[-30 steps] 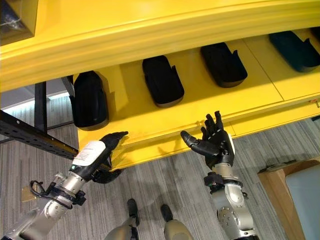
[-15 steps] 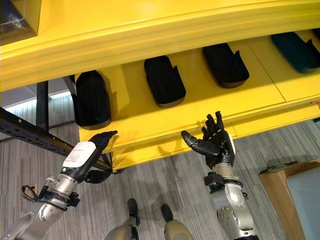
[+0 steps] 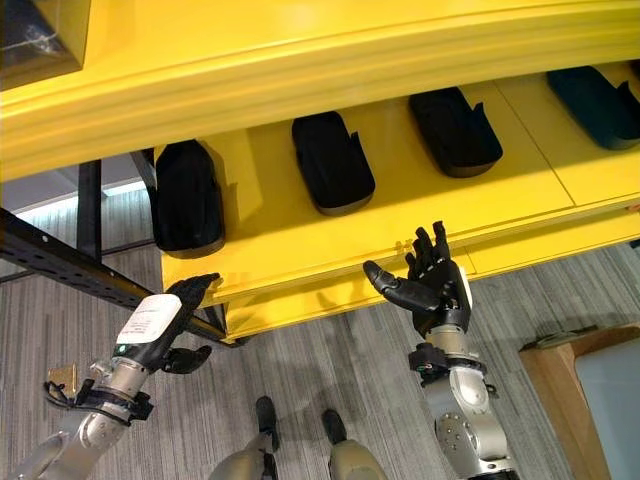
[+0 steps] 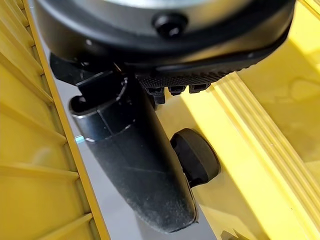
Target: Move parts from the plastic box to the shelf.
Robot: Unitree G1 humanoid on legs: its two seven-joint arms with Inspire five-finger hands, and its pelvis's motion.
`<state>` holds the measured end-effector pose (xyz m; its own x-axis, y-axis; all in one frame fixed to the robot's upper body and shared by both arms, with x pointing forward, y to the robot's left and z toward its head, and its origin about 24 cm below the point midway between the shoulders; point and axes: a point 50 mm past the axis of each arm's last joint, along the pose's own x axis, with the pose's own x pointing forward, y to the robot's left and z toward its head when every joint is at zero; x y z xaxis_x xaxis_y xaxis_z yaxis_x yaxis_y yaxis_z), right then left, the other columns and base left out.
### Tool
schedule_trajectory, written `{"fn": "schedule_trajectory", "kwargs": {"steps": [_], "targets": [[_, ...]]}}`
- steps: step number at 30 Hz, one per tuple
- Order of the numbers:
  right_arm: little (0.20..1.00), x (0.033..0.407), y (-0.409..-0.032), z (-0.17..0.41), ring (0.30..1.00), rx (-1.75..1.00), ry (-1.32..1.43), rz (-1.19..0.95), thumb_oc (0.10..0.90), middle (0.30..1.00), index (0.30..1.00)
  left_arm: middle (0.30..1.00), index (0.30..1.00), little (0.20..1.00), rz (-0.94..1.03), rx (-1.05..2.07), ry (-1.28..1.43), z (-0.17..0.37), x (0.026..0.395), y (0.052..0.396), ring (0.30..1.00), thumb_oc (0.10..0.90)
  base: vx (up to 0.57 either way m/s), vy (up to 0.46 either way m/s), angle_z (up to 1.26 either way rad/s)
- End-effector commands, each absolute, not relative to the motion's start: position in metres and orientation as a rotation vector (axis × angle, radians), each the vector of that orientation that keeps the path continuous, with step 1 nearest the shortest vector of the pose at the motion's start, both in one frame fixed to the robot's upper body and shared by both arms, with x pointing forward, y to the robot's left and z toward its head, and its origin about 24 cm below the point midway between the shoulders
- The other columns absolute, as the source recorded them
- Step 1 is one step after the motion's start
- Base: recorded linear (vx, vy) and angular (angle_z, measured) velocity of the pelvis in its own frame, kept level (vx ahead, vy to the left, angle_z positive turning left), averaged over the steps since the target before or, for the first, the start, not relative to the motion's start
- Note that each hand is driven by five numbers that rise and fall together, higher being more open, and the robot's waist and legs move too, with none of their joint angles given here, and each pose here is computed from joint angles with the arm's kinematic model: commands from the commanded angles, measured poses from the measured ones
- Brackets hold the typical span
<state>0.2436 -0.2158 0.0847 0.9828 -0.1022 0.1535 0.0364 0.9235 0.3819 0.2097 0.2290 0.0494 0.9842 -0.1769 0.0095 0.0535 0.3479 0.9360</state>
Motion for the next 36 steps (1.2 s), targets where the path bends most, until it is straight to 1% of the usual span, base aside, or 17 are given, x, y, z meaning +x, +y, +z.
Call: {"fn": "schedule_trajectory", "kwargs": {"steps": [1, 13, 28, 36], "targets": [[1.0, 0.239, -0.22, 0.138, 1.0, 0.373, -0.461, -0.024, 0.9, 1.0, 1.0, 1.0, 1.0, 1.0, 0.007, 1.182, -0.263, 0.074, 0.224, 0.228, 1.0, 0.9, 0.0, 0.0, 0.0], [1.0, 0.24, -0.219, 0.139, 1.0, 0.379, -0.461, -0.021, 0.9, 1.0, 1.0, 1.0, 1.0, 1.0, 0.006, 1.204, -0.184, 0.057, 0.229, 0.229, 1.0, 0.9, 0.0, 0.0, -0.03], [1.0, 0.241, -0.218, 0.141, 1.0, 0.376, -0.463, -0.017, 0.9, 1.0, 1.0, 1.0, 1.0, 1.0, 0.011, 1.244, -0.162, 0.053, 0.238, 0.229, 1.0, 0.9, 0.0, -0.001, -0.01], [1.0, 0.241, -0.217, 0.139, 1.0, 0.378, -0.457, -0.022, 0.9, 1.0, 1.0, 1.0, 1.0, 1.0, 0.05, 1.239, -0.146, 0.052, 0.244, 0.231, 1.0, 0.9, 0.0, 0.0, 0.0]]}}
